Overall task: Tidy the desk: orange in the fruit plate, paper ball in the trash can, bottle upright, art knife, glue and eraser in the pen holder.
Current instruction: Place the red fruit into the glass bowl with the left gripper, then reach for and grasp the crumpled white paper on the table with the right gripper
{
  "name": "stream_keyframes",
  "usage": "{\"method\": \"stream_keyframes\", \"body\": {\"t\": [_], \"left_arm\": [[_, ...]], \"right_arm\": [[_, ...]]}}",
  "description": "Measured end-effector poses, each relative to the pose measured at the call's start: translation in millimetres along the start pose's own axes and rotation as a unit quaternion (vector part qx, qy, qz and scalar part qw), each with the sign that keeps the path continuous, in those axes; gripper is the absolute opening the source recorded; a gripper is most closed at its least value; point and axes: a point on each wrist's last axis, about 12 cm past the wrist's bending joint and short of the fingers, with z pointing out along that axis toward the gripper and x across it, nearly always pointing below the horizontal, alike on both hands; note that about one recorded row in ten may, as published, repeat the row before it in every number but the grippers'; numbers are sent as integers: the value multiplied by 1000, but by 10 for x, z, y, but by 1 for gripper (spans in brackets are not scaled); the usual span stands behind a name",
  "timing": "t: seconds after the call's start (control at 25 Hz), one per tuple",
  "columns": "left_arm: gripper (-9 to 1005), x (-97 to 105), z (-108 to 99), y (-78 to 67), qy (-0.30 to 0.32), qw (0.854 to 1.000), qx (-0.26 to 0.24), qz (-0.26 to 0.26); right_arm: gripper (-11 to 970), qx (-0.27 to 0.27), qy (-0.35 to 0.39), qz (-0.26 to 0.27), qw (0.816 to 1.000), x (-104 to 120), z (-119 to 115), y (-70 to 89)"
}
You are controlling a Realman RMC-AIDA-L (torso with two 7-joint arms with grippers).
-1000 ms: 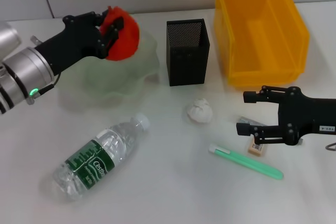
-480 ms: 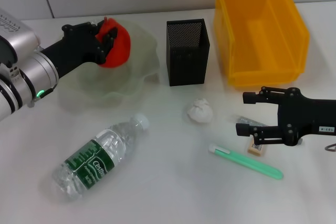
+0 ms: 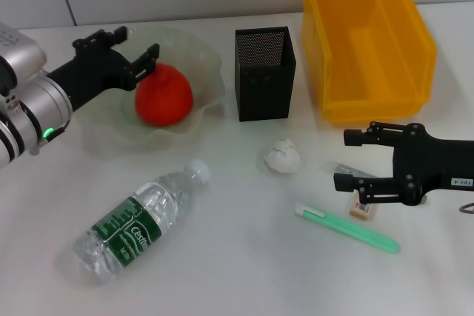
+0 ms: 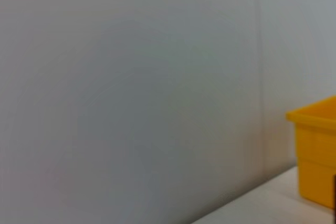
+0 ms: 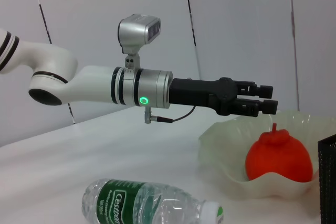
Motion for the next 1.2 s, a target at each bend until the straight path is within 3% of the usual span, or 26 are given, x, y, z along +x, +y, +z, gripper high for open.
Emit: {"method": "stream_keyframes", "body": {"t": [0.16,0.36,0.52,0.72,0.8,0.92,1.04,1.2], "left_arm": [[593,9,-15,60,3,1000,-20,-11],[785,-52,-36,84,-2,1000,7,-25],[805,-247,-93,147,1,997,66,-46],[810,-497,-217,76,-15,989,146,-8],[810,-497,-217,76,-15,989,146,-8],[810,-639,-395,-80,-37,970,241,19],[810,-622,-496,-162,-43,959,277,31],[810,-592,-551,-187,-46,956,288,35]], "right_arm": [[804,0,0,1,1000,7,0,4],[804,7,1,6,1000,37,-17,7],[804,15,3,11,1000,73,-32,13],[804,25,1,15,1000,92,-76,9],[804,37,-6,19,999,86,-121,-12],[804,44,-7,21,999,74,-147,-25],[804,50,-6,23,998,52,-175,-40],[804,60,-5,32,998,54,-223,-53]]}}
